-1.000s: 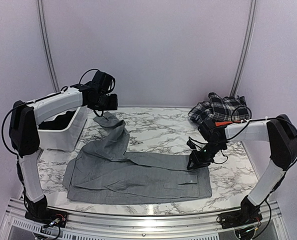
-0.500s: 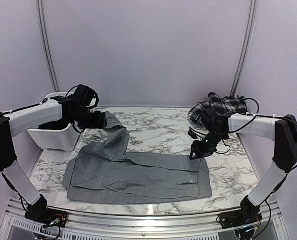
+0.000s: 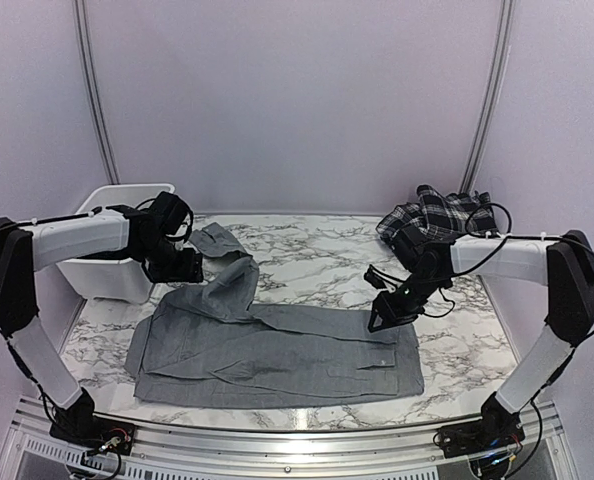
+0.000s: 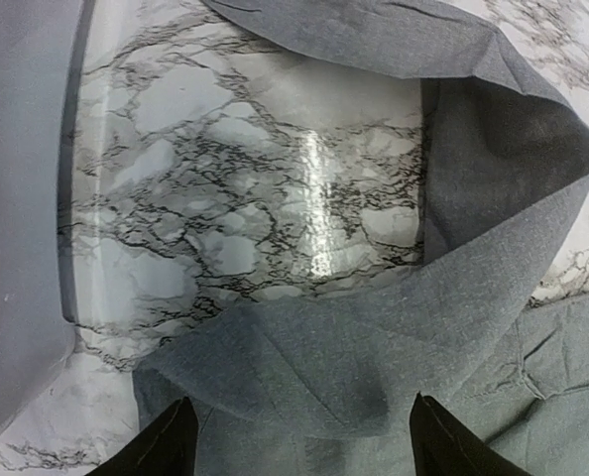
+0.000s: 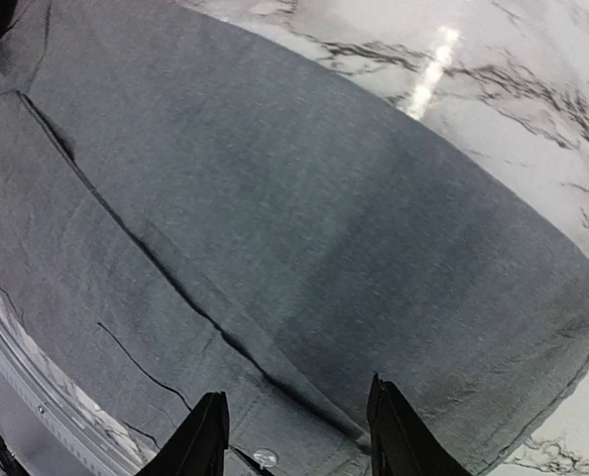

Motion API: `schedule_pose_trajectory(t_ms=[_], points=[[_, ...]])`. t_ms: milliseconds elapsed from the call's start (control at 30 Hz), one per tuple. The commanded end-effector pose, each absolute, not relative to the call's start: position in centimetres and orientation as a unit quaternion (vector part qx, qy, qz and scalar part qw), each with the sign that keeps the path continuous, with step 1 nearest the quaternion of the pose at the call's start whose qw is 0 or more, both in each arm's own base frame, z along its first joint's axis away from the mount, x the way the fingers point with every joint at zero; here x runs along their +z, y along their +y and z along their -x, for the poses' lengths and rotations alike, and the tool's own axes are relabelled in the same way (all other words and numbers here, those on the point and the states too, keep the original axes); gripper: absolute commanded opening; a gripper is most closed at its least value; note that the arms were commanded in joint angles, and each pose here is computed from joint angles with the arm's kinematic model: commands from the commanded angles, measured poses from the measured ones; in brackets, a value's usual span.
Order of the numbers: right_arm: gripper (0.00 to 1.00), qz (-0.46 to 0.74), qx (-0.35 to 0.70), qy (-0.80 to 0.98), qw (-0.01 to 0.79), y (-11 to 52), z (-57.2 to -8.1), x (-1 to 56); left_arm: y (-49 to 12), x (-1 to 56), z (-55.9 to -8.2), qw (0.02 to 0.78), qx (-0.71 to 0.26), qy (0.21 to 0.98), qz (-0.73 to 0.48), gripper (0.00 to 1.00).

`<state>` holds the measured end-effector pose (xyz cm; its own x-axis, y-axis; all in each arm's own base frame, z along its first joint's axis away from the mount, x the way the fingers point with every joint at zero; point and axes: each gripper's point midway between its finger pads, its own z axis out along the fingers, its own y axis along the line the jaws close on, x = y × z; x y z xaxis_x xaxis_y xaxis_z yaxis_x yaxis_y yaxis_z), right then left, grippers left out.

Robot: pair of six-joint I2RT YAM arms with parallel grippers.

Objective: Fold and stack the mixed laundry pile
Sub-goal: Adjust the rectangle-folded shirt at the center of the board.

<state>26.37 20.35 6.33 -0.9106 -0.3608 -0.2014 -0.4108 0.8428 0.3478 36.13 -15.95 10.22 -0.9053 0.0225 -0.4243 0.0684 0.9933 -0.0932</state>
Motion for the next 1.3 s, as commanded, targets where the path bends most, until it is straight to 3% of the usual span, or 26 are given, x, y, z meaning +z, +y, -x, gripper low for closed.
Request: schedule_pose_trajectory(t_ms=[0, 200, 433, 567, 733, 833, 900, 1267], points=[[0.44, 0.255, 0.248, 0.928, 0.111, 24.5, -27.6, 9.0, -18.2, 10.2, -36.8, 0.179, -0.123, 0.973, -0.075, 0.76], [0.44, 0.270, 0.297, 0.906, 0.136, 29.2, -29.4, 11.0, -21.7, 12.0, -37.9, 0.173, -0.204, 0.957, -0.114, 0.76], [0.43, 0.301, 0.297, 0.898, 0.118, 32.2, -28.7, 9.3, -23.7, 10.1, -38.2, 0.156, -0.192, 0.959, -0.141, 0.76], [0.42, 0.310, 0.287, 0.899, 0.112, 32.9, -28.4, 8.7, -23.2, 8.6, -37.8, 0.140, -0.172, 0.965, -0.140, 0.60], [0.39, 0.285, 0.229, 0.926, 0.092, 29.6, -28.0, 7.8, -22.3, 7.9, -35.6, 0.124, -0.152, 0.968, -0.157, 0.20], [0.37, 0.233, 0.216, 0.945, 0.083, 26.4, -27.4, 7.9, -21.7, 8.1, -33.9, 0.122, -0.148, 0.968, -0.160, 0.05], [0.36, 0.188, 0.219, 0.954, 0.076, 24.0, -26.9, 7.8, -21.3, 8.1, -32.8, 0.122, -0.141, 0.968, -0.167, 0.00], [0.39, 0.067, 0.179, 0.979, 0.070, 16.7, -24.6, 7.2, -20.5, 8.2, -30.9, 0.129, -0.130, 0.969, -0.167, 0.00]])
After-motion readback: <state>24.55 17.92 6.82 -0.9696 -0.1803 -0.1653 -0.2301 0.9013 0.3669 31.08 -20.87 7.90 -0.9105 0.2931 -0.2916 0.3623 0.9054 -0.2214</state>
